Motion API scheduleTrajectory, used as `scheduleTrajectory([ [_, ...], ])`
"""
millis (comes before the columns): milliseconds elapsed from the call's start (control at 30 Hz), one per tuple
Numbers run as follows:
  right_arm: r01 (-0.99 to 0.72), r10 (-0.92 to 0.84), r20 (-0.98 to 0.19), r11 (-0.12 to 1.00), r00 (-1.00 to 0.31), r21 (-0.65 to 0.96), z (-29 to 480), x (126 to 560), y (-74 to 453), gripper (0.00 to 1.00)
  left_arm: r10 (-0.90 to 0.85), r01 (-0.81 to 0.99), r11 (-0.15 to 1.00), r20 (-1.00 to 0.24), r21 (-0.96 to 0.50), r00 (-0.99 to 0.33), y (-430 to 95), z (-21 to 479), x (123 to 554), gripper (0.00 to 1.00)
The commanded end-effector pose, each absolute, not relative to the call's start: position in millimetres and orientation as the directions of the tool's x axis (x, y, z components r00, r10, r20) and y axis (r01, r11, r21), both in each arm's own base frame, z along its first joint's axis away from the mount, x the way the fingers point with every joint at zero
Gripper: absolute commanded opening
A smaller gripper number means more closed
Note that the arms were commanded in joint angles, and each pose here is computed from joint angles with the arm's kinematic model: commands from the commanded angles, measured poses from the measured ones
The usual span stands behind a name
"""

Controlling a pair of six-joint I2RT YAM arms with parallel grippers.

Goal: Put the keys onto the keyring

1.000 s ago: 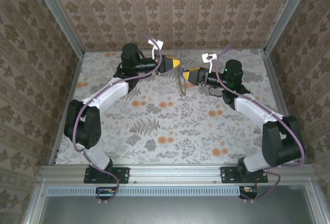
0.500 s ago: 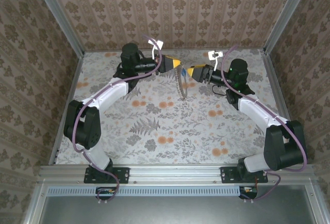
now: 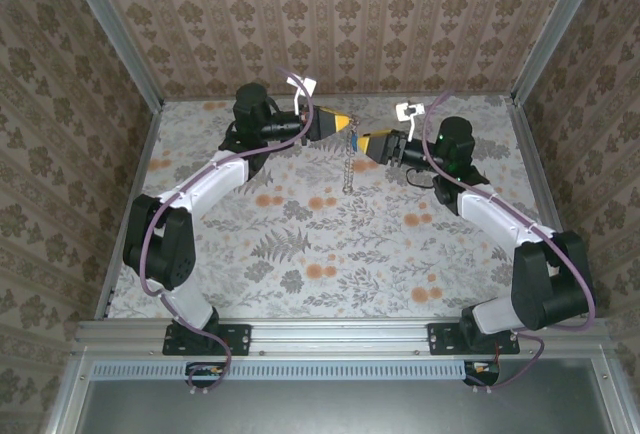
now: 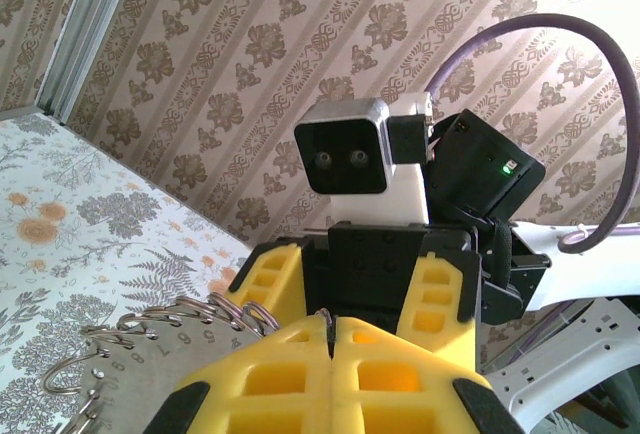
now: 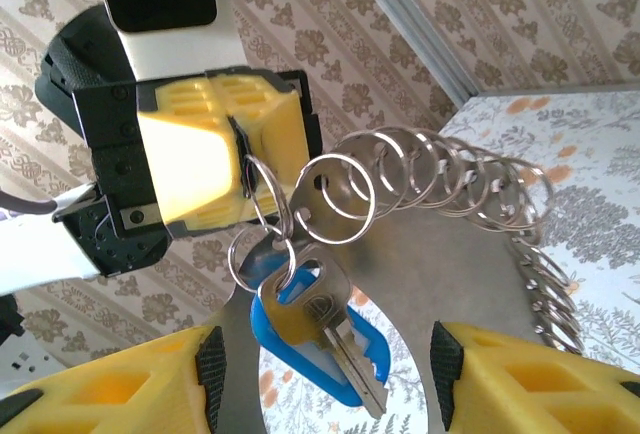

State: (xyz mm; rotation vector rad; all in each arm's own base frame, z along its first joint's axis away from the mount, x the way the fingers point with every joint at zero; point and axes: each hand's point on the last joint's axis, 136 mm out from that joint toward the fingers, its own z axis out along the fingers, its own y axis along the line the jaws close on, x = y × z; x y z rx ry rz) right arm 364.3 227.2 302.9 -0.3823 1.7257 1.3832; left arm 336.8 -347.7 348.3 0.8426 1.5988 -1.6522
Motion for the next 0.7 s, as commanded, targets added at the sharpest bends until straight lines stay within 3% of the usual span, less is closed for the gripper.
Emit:
scheduleTrajectory([
  [0,-0.706,0.245,-0.78,0.33,-0.576,0.626,298,364,235,0.59,-0.063,0.87,-0.053,-0.867,-0.491,-0.493,-342,376,326,0.0],
  [467,-0.709,0.234,-0.775,0.315,-0.587,0.631,300,370,247,0.52,-0.063,0.869,-0.053,-0.866,-0.493,-0.495,-343,374,326,0.0],
  [667,-0.712,0.227,-0.776,0.309,-0.588,0.63,301,370,251,0.4,-0.065,0.866,-0.049,-0.864,-0.498,-0.5,-343,372,327,0.0],
])
